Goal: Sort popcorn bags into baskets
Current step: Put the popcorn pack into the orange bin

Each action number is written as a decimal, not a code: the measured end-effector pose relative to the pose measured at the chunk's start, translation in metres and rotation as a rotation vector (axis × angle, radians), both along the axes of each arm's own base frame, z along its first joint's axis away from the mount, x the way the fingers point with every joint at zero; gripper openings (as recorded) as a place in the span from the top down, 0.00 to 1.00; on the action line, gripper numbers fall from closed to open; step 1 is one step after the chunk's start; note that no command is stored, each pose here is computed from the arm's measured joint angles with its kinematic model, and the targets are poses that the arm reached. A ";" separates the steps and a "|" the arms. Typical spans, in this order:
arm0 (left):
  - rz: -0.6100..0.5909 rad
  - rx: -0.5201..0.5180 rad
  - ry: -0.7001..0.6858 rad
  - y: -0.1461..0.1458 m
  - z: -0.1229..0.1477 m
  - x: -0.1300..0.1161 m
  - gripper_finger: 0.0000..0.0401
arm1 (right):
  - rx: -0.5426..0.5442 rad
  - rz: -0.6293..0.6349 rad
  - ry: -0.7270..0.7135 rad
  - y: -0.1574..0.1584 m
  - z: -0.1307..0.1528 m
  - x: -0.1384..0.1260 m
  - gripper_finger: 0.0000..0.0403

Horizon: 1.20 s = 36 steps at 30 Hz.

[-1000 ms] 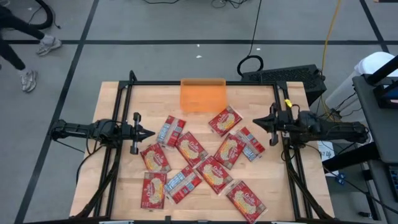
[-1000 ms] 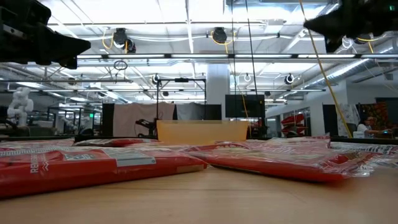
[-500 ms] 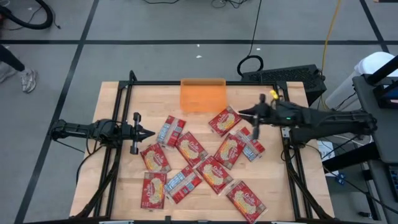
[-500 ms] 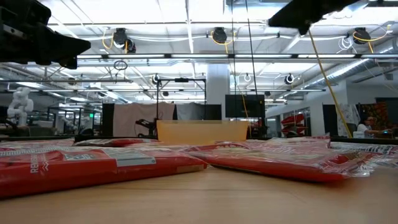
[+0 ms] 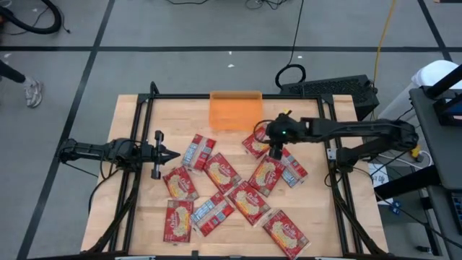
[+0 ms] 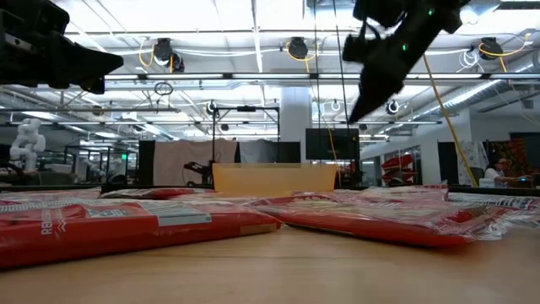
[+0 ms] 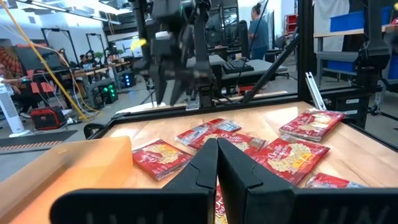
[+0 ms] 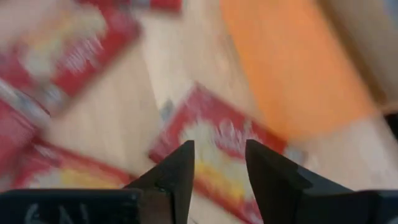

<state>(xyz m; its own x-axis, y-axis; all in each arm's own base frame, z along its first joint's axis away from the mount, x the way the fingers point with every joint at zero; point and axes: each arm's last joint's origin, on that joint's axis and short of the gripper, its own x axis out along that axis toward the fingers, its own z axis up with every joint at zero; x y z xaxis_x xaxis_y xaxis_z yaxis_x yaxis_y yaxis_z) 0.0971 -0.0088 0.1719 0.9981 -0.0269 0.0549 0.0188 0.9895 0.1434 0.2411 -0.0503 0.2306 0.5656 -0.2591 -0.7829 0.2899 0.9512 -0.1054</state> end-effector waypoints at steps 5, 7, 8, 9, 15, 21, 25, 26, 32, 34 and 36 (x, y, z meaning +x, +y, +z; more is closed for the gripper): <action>0.000 0.000 0.000 0.000 0.000 0.000 0.98 | -0.003 -0.015 0.164 -0.013 -0.015 -0.008 0.62; 0.000 0.000 0.000 0.000 0.000 0.000 0.98 | -0.010 -0.018 0.187 -0.020 -0.016 -0.010 0.61; 0.000 0.000 0.000 0.000 0.000 0.000 0.98 | -0.013 -0.024 0.190 -0.023 -0.017 -0.011 0.60; 0.000 0.000 0.000 0.000 0.000 0.000 0.98 | -0.013 -0.034 0.195 -0.026 -0.018 -0.013 0.60; -0.001 0.000 0.001 0.000 0.000 0.000 0.98 | -0.003 -0.149 0.172 -0.050 -0.026 -0.023 0.53; -0.001 0.000 0.000 0.000 0.000 0.000 0.98 | 0.073 -0.199 0.041 -0.072 -0.039 -0.032 0.47; -0.001 0.000 0.000 0.000 0.000 0.000 0.98 | 0.103 -0.282 -0.023 -0.085 -0.043 -0.038 0.44; -0.001 0.000 0.000 0.000 0.000 0.000 0.98 | 0.116 -0.323 -0.033 -0.088 -0.044 -0.039 0.44; -0.001 0.004 0.000 0.000 0.000 0.000 0.98 | 0.169 -0.434 -0.022 -0.095 -0.066 -0.035 0.42; -0.002 0.003 0.000 0.000 0.000 0.000 0.98 | 0.183 -0.439 -0.001 -0.098 -0.077 -0.032 0.41; -0.002 0.004 0.000 0.000 0.000 0.000 0.98 | 0.194 -0.441 0.025 -0.100 -0.088 -0.029 0.41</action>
